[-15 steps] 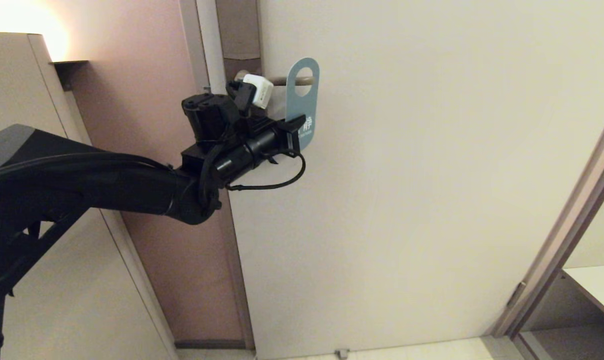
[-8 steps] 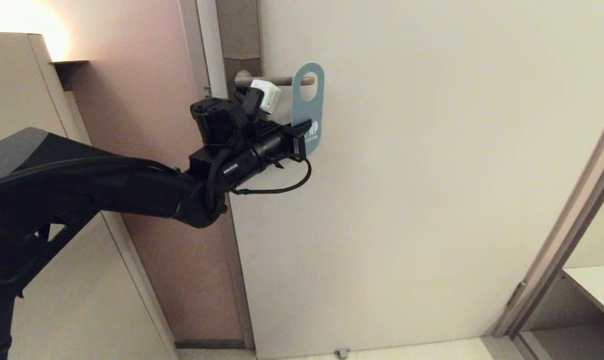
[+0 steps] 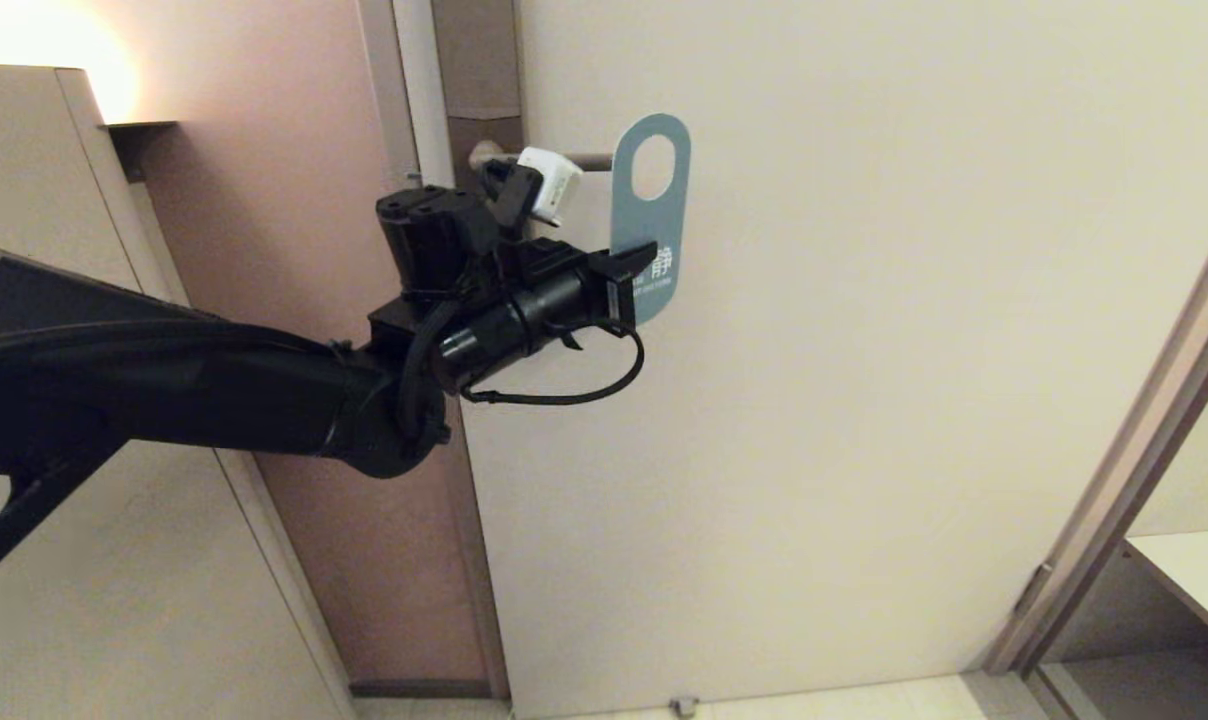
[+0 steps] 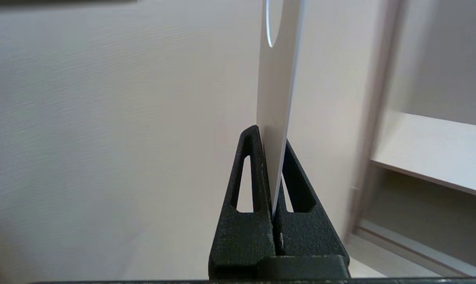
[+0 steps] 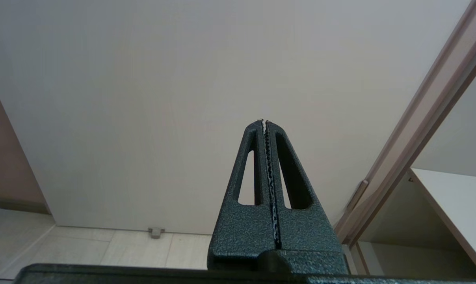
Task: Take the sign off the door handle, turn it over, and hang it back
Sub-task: Hand it to the other hand
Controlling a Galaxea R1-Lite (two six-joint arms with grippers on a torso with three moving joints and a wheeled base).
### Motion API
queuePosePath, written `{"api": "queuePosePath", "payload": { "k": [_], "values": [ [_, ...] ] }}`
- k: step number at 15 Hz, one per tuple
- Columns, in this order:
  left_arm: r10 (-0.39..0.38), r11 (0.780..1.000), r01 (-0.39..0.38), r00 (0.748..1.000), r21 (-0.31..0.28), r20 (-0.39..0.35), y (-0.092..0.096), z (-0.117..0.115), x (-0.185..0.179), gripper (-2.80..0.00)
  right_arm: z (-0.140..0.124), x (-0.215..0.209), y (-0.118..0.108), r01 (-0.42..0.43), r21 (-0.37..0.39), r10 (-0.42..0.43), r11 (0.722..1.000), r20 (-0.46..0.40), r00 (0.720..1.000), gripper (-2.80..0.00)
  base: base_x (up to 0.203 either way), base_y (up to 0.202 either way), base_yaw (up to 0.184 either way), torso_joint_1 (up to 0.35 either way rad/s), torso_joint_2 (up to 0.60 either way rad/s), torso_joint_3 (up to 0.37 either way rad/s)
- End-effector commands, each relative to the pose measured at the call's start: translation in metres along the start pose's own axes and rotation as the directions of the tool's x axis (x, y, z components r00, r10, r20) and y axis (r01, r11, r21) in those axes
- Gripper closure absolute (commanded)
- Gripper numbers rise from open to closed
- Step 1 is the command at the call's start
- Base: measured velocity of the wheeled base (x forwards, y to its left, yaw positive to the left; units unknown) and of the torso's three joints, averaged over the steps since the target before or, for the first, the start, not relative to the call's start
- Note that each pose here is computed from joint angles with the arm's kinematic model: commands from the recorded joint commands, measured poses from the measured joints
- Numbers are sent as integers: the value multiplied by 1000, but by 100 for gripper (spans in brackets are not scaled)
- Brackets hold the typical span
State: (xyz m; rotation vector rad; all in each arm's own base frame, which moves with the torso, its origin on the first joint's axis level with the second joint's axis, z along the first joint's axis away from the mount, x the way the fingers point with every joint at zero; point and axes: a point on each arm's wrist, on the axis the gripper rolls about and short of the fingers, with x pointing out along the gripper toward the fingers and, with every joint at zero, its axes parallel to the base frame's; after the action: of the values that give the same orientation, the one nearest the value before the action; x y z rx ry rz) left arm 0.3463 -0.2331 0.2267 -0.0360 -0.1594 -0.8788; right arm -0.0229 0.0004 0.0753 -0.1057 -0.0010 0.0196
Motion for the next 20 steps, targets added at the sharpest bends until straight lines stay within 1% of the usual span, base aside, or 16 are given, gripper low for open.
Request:
{"api": "queuePosePath", "payload": {
  "k": [1,3,4,6,7,8,11,13,15,18,20],
  "values": [
    [-54,999,54,998,6,20,-6,13,-9,0,0,0,0,-1,-1,1,1000,-1,1000,0,0,0,0,0,0,0],
    [-129,992,129,991,2,24,-11,21,-18,0,0,0,0,-1,-2,1,1000,-1,1000,0,0,0,0,0,0,0],
    [-153,988,153,988,-7,26,-14,24,-21,0,0,0,0,-1,-2,1,1000,-1,1000,0,0,0,0,0,0,0],
    [-199,978,201,979,-50,34,-22,31,-27,0,0,0,0,-1,-1,1,1000,-1,1000,0,0,0,0,0,0,0],
    [-226,971,228,973,-75,37,-26,34,-30,0,0,0,0,-1,-1,1,1000,-1,1000,0,0,0,0,0,0,0],
    [-246,965,248,969,-87,36,-28,35,-32,0,0,0,0,-1,0,1,1000,-1,1000,0,0,0,0,0,0,0],
    [-332,937,332,943,-107,17,-40,34,-40,0,0,0,0,0,-1,0,1000,-1,1000,0,0,0,0,0,0,0],
    [-393,913,390,920,-122,1,-50,31,-44,0,0,0,0,0,0,0,1000,-2,1000,0,0,0,0,0,0,0],
    [-451,884,448,892,-133,1,-55,31,-46,0,0,0,0,-1,-2,1,1000,-1,1000,0,0,0,0,0,0,0],
    [-558,817,553,829,-164,16,-59,40,-52,0,0,0,0,0,-1,0,1000,-1,1000,0,0,0,0,0,0,0],
    [-605,783,599,796,-167,18,-60,42,-55,0,0,0,0,0,-1,0,1000,-2,1000,0,0,0,0,0,0,0]
  ]
}}
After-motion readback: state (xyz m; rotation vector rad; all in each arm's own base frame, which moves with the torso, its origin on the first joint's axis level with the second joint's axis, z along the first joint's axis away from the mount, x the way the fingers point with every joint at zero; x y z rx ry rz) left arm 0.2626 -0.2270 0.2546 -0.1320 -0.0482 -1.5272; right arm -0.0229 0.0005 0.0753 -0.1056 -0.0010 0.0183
